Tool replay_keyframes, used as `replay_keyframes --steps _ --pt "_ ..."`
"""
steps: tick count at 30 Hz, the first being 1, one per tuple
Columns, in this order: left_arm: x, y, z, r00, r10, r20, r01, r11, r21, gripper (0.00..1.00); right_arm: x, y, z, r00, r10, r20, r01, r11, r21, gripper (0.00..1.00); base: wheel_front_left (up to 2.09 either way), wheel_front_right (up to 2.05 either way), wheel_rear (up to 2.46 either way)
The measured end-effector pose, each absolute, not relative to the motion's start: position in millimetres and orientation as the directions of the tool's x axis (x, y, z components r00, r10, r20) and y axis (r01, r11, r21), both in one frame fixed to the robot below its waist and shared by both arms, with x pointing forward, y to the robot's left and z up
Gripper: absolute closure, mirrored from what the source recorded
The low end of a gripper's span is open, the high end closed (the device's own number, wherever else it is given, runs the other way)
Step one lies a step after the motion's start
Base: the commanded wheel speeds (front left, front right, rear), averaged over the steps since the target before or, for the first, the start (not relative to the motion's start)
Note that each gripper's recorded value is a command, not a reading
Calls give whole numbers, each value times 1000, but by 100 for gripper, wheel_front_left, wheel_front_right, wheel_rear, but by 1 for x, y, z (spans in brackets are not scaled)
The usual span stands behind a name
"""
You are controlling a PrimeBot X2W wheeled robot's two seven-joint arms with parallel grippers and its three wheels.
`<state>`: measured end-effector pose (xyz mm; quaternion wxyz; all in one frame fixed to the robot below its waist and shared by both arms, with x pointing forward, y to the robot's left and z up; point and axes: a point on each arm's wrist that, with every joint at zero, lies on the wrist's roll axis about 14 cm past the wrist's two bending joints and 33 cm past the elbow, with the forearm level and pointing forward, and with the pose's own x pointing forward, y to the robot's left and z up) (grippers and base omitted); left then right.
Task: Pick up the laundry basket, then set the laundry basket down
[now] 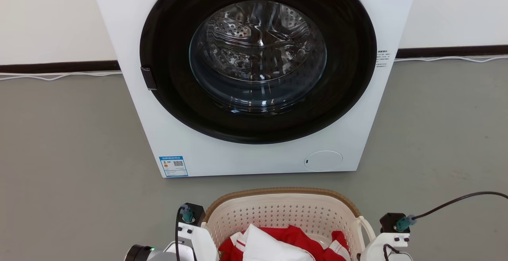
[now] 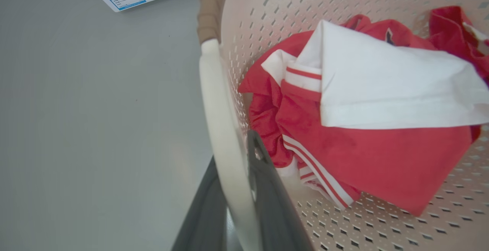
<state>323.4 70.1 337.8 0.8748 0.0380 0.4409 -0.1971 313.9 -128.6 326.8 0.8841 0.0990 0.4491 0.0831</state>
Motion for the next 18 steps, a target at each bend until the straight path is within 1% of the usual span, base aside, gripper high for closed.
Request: replay_keyframes --steps 18 --pt "321 72 335 527 -306 -793 377 920 -105 100 312 -126 325 578 244 -779 -62 965 256 100 0 0 0"
